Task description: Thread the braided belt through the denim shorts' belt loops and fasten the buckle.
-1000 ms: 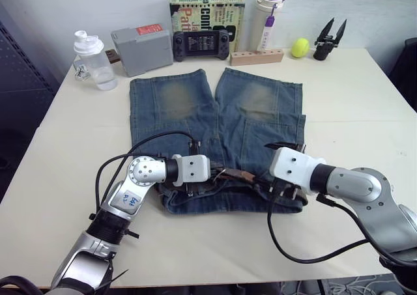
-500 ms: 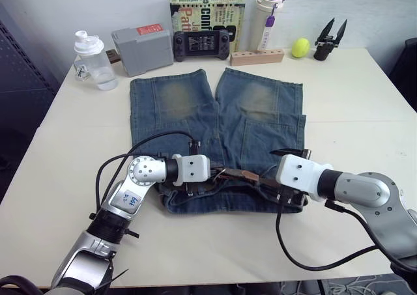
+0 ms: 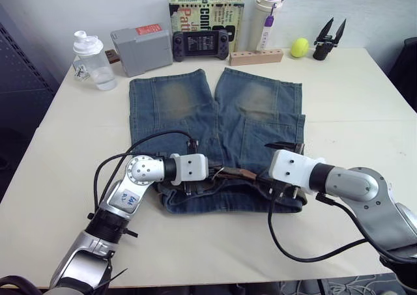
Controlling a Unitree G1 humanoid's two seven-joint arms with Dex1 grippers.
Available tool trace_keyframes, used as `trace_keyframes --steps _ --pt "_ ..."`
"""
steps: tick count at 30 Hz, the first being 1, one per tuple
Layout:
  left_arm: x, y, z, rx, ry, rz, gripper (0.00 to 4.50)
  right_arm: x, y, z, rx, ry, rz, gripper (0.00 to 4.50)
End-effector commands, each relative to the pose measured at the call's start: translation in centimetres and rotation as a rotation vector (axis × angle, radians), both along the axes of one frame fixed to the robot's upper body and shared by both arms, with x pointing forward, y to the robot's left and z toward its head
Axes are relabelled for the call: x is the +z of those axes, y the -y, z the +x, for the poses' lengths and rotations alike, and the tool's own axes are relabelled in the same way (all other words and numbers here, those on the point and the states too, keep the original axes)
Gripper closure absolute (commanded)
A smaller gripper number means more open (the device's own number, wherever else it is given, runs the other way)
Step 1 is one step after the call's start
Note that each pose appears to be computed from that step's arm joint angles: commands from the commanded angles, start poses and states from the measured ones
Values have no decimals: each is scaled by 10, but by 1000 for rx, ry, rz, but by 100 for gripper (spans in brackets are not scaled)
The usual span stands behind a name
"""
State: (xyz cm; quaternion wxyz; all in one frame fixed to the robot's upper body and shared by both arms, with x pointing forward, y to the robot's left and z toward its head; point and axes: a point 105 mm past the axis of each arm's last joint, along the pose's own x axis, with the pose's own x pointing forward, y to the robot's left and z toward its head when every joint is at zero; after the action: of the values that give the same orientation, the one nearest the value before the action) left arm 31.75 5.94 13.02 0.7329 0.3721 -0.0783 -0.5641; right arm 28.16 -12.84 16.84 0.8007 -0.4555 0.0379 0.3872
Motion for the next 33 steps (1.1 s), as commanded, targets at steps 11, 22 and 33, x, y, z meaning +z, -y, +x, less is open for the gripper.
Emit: trace_keyframes --steps 11,22,33 --pt "0 10 -7 -37 -6 -20 450 8 -9 -2 39 45 1 5" --pt "-15 17 -22 -10 -241 -127 450 0 -5 -6 13 18 -2 5" --pt "-33 20 -39 -82 -246 -5 450 9 8 -5 -21 22 2 5"
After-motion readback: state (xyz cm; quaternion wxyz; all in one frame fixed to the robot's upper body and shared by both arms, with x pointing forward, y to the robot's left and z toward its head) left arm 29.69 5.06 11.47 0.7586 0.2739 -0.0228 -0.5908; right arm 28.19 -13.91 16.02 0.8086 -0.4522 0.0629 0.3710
